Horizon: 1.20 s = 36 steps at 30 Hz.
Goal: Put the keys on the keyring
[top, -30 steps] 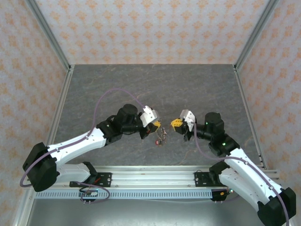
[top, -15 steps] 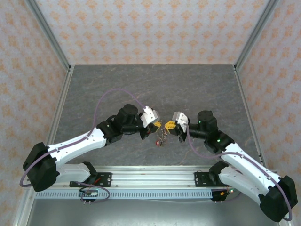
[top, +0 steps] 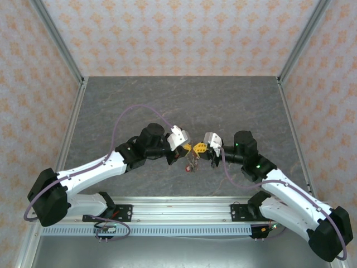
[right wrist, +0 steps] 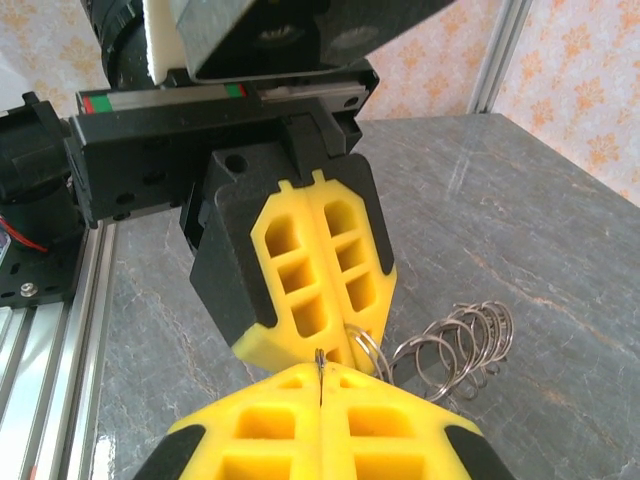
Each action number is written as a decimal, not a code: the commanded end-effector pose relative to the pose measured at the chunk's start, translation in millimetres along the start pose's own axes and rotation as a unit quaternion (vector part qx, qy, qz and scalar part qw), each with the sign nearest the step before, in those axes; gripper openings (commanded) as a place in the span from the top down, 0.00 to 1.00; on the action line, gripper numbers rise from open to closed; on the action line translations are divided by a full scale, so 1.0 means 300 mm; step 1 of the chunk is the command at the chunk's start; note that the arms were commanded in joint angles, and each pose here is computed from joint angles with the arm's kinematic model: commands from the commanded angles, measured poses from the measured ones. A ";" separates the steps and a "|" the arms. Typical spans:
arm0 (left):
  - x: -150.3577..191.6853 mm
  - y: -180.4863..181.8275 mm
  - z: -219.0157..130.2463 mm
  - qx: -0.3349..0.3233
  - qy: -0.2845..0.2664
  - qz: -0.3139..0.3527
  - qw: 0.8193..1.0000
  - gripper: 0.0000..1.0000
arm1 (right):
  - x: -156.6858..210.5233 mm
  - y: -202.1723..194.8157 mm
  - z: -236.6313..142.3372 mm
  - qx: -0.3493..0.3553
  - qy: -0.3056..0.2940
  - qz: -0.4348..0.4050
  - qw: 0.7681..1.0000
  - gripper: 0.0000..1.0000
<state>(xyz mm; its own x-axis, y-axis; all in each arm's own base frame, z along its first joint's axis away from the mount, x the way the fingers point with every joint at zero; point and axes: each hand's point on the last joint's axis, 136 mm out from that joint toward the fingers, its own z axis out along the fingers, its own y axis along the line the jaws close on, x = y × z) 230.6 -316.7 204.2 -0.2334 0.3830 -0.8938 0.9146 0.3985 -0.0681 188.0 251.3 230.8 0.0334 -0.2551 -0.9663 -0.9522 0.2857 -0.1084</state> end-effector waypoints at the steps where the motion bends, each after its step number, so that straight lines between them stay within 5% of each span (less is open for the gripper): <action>1: -0.101 -0.002 -0.014 -0.004 -0.038 0.022 0.999 1.00 | -0.095 -0.001 -0.004 -0.005 -0.038 -0.028 0.999 1.00; 36: -0.111 -0.014 -0.011 0.006 -0.036 0.026 0.999 1.00 | -0.062 -0.035 0.038 0.021 -0.016 -0.042 0.999 1.00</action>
<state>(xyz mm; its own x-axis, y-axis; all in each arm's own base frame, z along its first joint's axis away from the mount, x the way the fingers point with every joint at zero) 231.4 -317.9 204.5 -0.2376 0.3887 -0.8902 0.9144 0.3986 -0.0700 195.7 258.8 229.7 0.0687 -0.2777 -0.9582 -0.9466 0.2851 -0.1505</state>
